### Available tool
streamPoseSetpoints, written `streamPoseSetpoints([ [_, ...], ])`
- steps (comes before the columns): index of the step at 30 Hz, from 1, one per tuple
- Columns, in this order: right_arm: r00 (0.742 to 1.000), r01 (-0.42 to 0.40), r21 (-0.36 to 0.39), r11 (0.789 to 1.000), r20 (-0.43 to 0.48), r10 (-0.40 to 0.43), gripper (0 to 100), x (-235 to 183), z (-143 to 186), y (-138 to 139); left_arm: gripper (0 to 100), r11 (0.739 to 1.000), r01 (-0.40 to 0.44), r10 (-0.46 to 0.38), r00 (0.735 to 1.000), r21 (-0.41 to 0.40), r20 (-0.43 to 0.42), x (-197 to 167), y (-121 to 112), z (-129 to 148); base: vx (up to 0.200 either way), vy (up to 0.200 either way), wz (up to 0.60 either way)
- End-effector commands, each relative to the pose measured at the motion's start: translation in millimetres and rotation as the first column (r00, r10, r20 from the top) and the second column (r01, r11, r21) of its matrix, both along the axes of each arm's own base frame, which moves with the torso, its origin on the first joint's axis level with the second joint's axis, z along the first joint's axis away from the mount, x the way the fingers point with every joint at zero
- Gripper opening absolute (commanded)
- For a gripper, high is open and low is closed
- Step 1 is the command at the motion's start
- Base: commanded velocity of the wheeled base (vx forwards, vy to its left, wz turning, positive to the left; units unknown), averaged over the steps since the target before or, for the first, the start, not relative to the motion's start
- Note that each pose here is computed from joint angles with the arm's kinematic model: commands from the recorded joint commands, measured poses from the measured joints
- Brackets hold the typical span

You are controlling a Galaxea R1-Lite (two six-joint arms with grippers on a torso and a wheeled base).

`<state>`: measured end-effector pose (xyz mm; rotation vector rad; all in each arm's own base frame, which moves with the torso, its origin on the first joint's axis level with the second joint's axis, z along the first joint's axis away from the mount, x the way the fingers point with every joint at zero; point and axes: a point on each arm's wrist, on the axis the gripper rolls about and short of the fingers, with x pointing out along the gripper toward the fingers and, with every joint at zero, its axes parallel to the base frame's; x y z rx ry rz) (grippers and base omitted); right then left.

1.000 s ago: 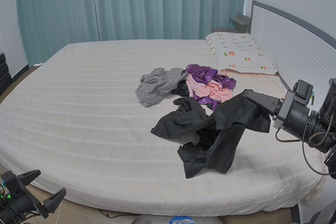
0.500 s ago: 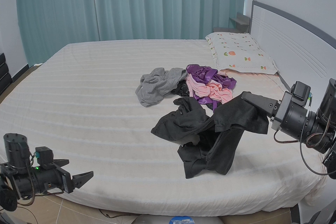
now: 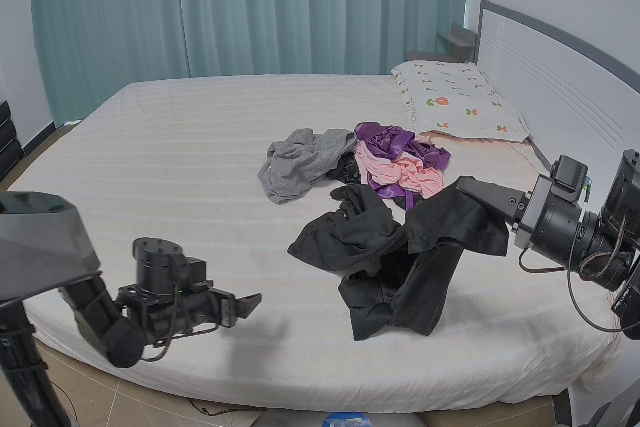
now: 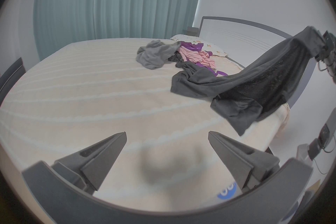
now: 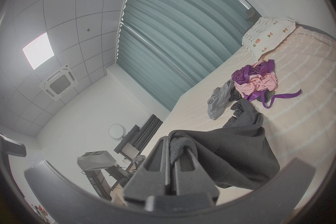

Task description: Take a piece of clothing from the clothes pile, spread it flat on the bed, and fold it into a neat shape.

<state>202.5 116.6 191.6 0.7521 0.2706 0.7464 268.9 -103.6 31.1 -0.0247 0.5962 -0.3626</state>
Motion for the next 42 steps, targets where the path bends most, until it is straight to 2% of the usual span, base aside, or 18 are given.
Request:
streamPoseSetpoints([
  [1,1.000,-0.003,0.018,1.000,0.030,0.003,0,4.8,9.6,2.9,100,0.998,0.065,-0.066,0.998,0.024,0.005,34.7,-62.2,-54.1,0.000,0.000,0.00],
  [8,0.996,-0.017,0.048,0.999,0.093,0.012,0,9.1,29.8,11.1,100,0.997,0.079,-0.079,0.997,0.018,0.024,60.4,-81.6,-46.3,0.000,0.000,0.00],
  [16,0.986,-0.071,0.072,0.995,0.154,0.059,0,3.8,46.4,23.8,100,0.998,0.055,-0.056,0.996,0.016,0.072,93.2,-102.2,-55.5,0.000,0.000,0.00],
  [23,0.986,-0.080,0.072,0.994,0.154,0.068,0,3.7,46.2,26.1,100,1.000,0.000,-0.003,0.995,0.031,0.105,126.9,-119.1,-62.7,0.000,0.000,0.00],
  [32,0.985,-0.072,0.080,0.994,0.161,0.059,0,4.3,49.3,24.2,100,0.999,0.005,-0.009,0.997,0.045,0.083,141.5,-132.3,-69.3,0.000,0.000,0.00],
  [33,0.985,-0.071,0.079,0.994,0.160,0.057,0,4.9,48.9,24.0,0,0.999,0.005,-0.008,0.996,0.043,0.084,142.7,-133.0,-68.6,0.000,0.000,0.00],
  [36,0.986,-0.064,0.077,0.995,0.157,0.052,0,6.4,47.9,22.8,0,0.999,-0.002,-0.001,0.996,0.036,0.086,144.5,-134.0,-69.6,0.000,0.000,0.00],
  [42,0.989,-0.047,0.069,0.997,0.144,0.036,0,9.7,43.8,18.6,0,0.996,-0.073,0.077,0.994,-0.046,0.073,145.7,-133.2,-63.1,0.000,0.000,0.00],
])
